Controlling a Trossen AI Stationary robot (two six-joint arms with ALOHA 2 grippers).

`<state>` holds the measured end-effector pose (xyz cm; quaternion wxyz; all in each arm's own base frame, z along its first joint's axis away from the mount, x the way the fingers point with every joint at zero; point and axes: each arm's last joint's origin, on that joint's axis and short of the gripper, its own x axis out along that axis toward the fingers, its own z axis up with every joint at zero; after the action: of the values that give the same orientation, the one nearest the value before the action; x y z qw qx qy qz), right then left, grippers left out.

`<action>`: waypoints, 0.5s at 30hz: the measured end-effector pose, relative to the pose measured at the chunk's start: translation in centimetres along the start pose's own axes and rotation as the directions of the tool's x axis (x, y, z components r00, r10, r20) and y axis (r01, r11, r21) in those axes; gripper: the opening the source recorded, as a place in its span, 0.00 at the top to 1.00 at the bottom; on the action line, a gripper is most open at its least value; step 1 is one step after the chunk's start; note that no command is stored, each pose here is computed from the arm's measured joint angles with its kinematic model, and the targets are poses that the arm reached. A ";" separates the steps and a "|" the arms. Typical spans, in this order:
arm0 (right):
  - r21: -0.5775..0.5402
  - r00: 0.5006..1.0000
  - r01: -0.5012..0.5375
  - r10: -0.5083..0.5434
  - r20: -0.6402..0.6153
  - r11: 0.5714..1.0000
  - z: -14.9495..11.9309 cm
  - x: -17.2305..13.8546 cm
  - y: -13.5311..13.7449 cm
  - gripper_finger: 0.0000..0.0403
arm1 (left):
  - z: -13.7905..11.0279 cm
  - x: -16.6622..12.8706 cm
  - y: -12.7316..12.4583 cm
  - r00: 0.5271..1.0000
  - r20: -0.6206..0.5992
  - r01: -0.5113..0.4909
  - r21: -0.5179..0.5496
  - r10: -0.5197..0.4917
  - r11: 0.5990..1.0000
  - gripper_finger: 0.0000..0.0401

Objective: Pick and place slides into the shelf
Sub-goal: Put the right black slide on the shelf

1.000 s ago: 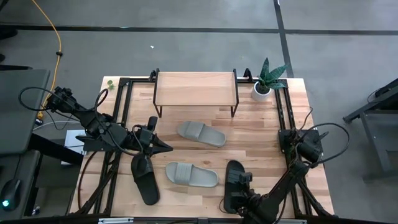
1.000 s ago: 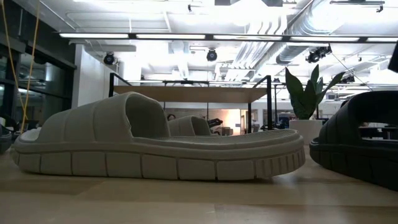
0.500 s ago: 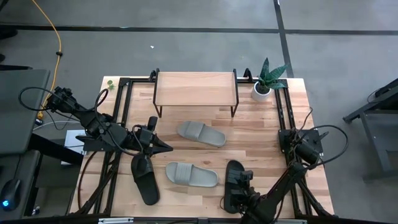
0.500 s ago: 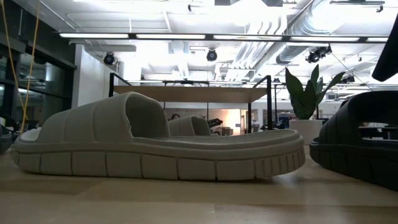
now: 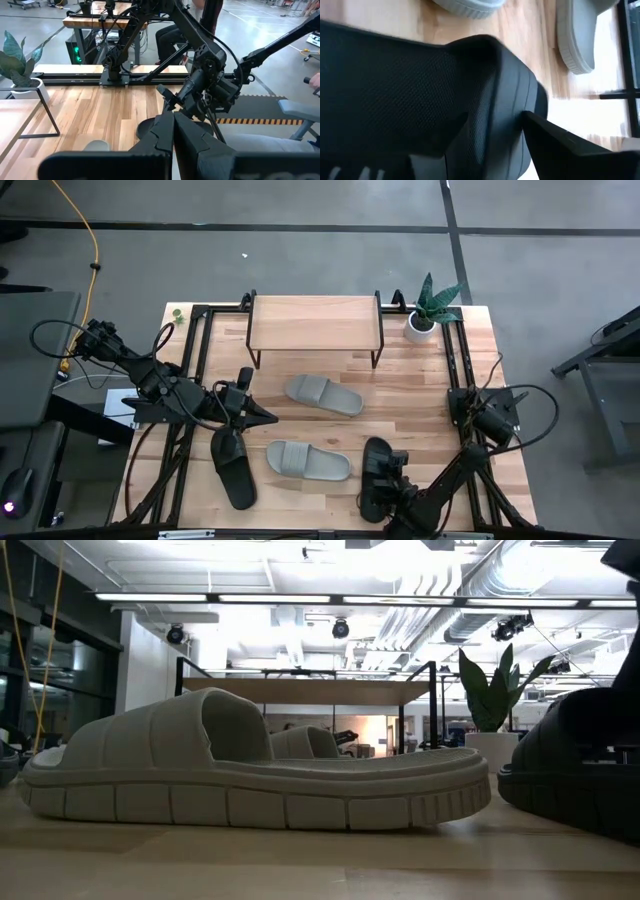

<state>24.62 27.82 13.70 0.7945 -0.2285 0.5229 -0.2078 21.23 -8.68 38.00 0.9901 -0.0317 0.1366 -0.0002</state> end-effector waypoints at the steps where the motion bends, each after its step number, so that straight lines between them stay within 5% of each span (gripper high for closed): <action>1: 0.001 1.000 0.004 -0.004 0.000 1.000 -0.1 0.1 0.0 0.56 | 0.0 0.0 0.0 1.000 0.000 0.000 0.000 0.000 1.000 1.00; 15: 0.021 1.000 0.027 -0.027 0.007 0.999 0.2 0.4 -0.3 0.56 | -0.4 0.6 -0.2 1.000 -0.024 -0.004 0.011 0.004 1.000 1.00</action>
<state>24.92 27.35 13.65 0.7958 -0.2281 0.5147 -0.2231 21.74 -8.92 37.48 0.9886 -0.0262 0.1484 0.0009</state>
